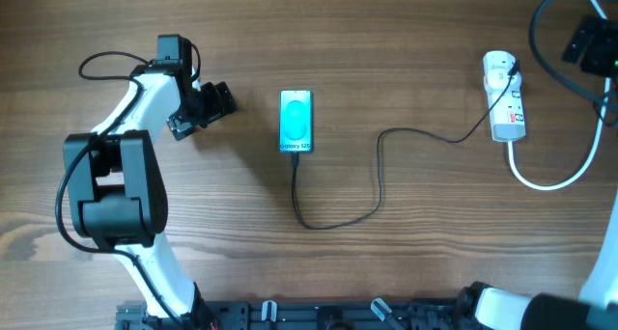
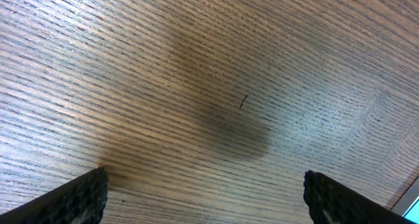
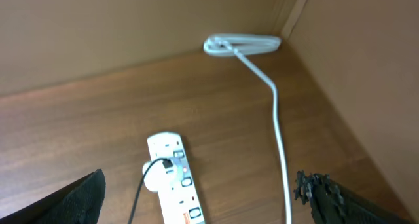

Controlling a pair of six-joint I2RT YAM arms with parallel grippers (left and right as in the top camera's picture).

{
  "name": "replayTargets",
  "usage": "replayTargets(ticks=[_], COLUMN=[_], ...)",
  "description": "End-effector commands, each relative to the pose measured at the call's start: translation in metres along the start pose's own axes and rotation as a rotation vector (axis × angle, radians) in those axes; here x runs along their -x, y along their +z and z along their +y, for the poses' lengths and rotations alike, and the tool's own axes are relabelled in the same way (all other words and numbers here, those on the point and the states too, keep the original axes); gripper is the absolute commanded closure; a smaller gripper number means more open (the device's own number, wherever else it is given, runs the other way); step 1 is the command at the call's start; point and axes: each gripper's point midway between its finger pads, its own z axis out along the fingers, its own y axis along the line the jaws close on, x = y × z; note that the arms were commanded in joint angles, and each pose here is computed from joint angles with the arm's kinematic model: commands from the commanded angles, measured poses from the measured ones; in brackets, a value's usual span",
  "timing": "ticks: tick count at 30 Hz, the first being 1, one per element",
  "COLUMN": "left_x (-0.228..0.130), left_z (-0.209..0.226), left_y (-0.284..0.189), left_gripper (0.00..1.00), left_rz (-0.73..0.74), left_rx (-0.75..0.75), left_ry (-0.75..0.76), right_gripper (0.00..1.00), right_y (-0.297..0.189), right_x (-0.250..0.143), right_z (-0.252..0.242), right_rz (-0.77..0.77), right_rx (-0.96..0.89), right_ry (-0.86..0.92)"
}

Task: Plug charger to phone and switch on socket

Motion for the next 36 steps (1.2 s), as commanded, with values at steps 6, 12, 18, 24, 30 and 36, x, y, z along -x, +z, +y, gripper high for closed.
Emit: replayTargets(ticks=[6, 12, 18, 24, 30, 36], left_x=[0.000, 0.000, 0.000, 0.000, 0.000, 0.000], left_z=[0.002, 0.002, 0.002, 0.002, 0.002, 0.002], left_y=[-0.004, -0.004, -0.004, -0.004, -0.004, -0.004], left_gripper=[0.00, 0.00, 0.00, 0.00, 0.00, 0.00], left_rz=[-0.011, -0.011, -0.011, -0.011, -0.011, -0.011], left_rx=[0.003, 0.003, 0.003, 0.003, 0.003, 0.003], left_ry=[0.005, 0.005, 0.005, 0.005, 0.005, 0.005], right_gripper=[0.00, 0.00, 0.00, 0.00, 0.00, 0.00], right_y=[-0.079, -0.119, -0.128, -0.111, -0.083, -0.044], right_x=[0.029, 0.023, 0.009, -0.009, -0.019, -0.042], right_z=[0.001, 0.010, 0.026, 0.028, 0.030, 0.034], right_rz=[-0.176, -0.203, -0.165, -0.066, 0.014, 0.135], right_rx=[0.001, 0.023, 0.068, 0.076, 0.082, 0.092], right_ry=[-0.014, -0.027, -0.050, -0.052, -0.054, -0.057])
